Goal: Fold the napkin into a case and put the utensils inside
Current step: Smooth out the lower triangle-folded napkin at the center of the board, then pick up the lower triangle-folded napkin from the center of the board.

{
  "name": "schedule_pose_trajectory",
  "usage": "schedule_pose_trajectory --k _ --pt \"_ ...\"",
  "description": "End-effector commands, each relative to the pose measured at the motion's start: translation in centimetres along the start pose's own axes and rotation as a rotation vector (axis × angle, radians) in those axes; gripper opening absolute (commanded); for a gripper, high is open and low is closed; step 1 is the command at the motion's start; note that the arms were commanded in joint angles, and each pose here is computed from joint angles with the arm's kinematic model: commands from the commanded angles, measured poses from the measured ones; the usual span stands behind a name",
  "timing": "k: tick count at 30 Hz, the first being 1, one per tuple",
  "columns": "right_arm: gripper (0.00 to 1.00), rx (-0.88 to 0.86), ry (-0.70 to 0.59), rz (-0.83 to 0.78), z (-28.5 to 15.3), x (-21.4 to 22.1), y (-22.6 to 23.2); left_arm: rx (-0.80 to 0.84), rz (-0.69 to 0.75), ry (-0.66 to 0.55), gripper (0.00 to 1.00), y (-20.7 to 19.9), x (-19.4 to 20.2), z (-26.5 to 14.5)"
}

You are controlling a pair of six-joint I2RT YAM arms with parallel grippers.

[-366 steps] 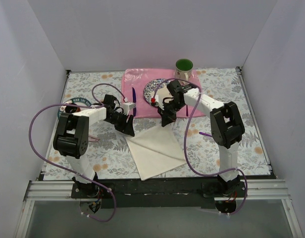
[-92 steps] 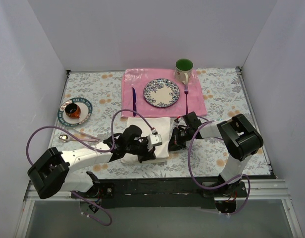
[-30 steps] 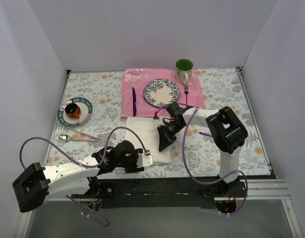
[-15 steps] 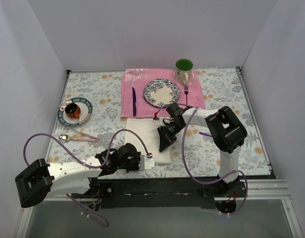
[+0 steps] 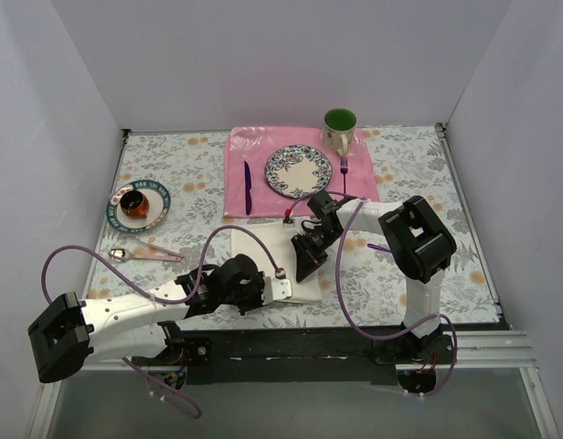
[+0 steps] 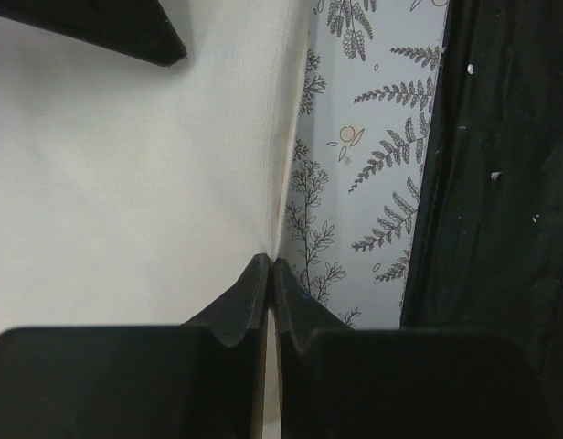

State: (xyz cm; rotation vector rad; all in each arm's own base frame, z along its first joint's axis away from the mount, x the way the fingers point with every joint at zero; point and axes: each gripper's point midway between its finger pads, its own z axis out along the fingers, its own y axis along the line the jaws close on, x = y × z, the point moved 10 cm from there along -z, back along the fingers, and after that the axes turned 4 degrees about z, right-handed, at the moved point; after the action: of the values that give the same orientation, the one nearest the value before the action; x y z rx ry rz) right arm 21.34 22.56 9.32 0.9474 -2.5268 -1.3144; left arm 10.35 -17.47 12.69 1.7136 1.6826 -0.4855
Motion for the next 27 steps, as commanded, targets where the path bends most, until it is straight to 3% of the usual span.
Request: schedule_pose_trajectory --k 1,6,7,10,12,14,20,22,27 --pt "0.2 -0.016 -0.002 -0.034 -0.5 -0.4 0.4 0.017 -0.056 -0.024 0.0 0.5 -1.0 -0.4" --pt "0.2 -0.044 -0.019 -0.069 -1.2 -1.1 1.4 0.058 -0.053 -0.013 0.0 0.8 -0.6 -0.4" --pt "0.2 -0.05 -0.033 -0.09 -1.5 -1.4 1.8 0.104 -0.048 -0.011 0.04 0.4 -0.5 -0.5" --pt "0.2 -0.067 -0.112 -0.182 -3.5 -2.7 3.6 0.115 -0.059 -0.062 0.33 0.5 -2.0 -1.7" --pt "0.23 -0.07 -0.163 -0.249 -5.2 -4.1 5.3 0.087 -0.102 -0.116 0.41 1.3 -4.0 -2.9" --pt "0.24 -0.043 -0.198 -0.275 -6.7 -5.2 5.6 0.099 -0.199 -0.13 0.51 2.4 -4.6 -3.7" --pt "0.28 0.141 -0.265 -0.237 -10.4 -8.0 3.7 0.031 -0.545 -0.155 0.57 10.2 -3.9 -5.6" --pt "0.41 0.216 -0.276 -0.202 -10.8 -8.4 2.3 -0.01 -0.682 -0.152 0.58 13.0 -2.1 -5.9" --pt "0.57 0.255 -0.255 -0.126 -11.3 -9.2 -0.2 -0.039 -0.952 -0.144 0.58 17.2 1.6 -6.0"
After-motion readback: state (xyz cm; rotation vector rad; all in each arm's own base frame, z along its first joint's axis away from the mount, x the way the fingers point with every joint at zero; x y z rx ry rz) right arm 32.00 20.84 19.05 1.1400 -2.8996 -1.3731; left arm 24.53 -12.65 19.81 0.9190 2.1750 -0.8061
